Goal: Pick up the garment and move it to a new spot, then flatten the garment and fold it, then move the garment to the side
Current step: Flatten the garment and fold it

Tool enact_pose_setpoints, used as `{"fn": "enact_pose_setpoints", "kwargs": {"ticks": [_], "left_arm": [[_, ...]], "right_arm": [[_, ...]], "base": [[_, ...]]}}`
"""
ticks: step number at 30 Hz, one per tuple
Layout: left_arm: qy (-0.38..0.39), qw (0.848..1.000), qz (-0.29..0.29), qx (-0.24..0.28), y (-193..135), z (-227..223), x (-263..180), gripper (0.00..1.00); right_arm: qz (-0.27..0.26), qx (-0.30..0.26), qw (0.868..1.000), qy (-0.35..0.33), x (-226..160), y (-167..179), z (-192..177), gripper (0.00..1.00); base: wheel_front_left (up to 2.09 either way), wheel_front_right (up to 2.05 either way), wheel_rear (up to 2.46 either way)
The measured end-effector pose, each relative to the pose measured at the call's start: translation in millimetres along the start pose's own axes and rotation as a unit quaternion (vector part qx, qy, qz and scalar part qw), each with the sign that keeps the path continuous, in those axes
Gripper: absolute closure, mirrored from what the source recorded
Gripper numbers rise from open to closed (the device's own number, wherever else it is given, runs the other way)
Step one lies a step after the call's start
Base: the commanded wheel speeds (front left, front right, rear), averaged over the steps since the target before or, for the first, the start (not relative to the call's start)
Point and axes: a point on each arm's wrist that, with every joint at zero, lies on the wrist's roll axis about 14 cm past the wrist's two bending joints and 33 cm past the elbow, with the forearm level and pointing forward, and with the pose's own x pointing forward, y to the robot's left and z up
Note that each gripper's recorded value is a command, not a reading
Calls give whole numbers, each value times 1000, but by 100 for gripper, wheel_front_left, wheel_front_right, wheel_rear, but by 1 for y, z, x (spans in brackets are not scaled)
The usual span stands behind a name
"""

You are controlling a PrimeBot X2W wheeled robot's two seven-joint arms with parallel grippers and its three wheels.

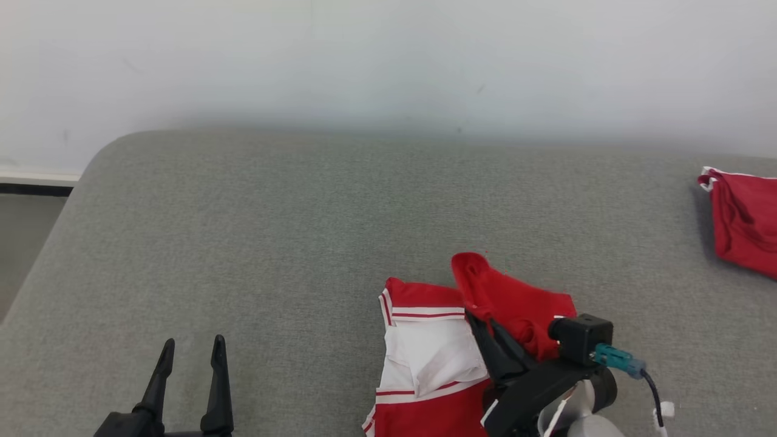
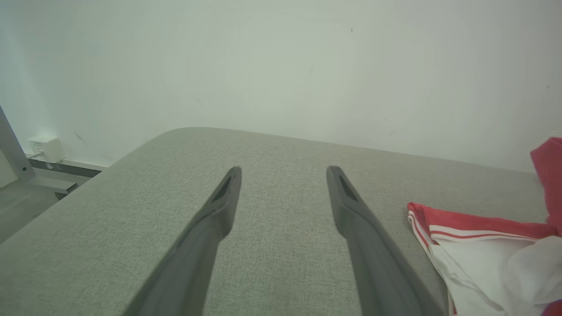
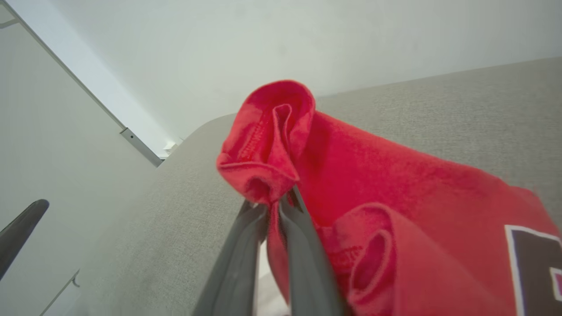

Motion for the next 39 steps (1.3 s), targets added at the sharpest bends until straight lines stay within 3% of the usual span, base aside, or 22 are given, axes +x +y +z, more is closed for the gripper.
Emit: {"fn": "enact_pose_setpoints", "kwargs": {"ticks": [15,16,17,18,22,27,33,39], "left_arm": [[5,1000,28,-3,16,-2,-5,0],[6,1000,30,-4,17,-2,-6,0],[8,999,31,-4,18,-4,-6,0],[9,999,32,-4,19,-4,-6,0],[10,999,33,-4,20,-5,-5,0],[9,1000,25,-5,15,-5,0,0],[2,1000,14,-6,9,-1,4,0],[-4,1000,9,-2,6,2,8,0]], "right_arm": [[50,33,997,44,34,28,-43,100],[50,32,997,46,36,28,-46,88],[49,33,997,49,37,27,-48,29],[51,29,997,49,38,27,-49,0],[61,9,998,22,45,31,-36,0],[41,-5,998,-48,51,16,8,0],[-10,-46,990,-134,33,-28,69,0],[-74,-68,981,-165,-7,-72,82,0]], "base": [[0,0,0],[0,0,0],[0,0,0],[0,0,0],[0,0,0],[0,0,0],[0,0,0],[0,0,0]]}}
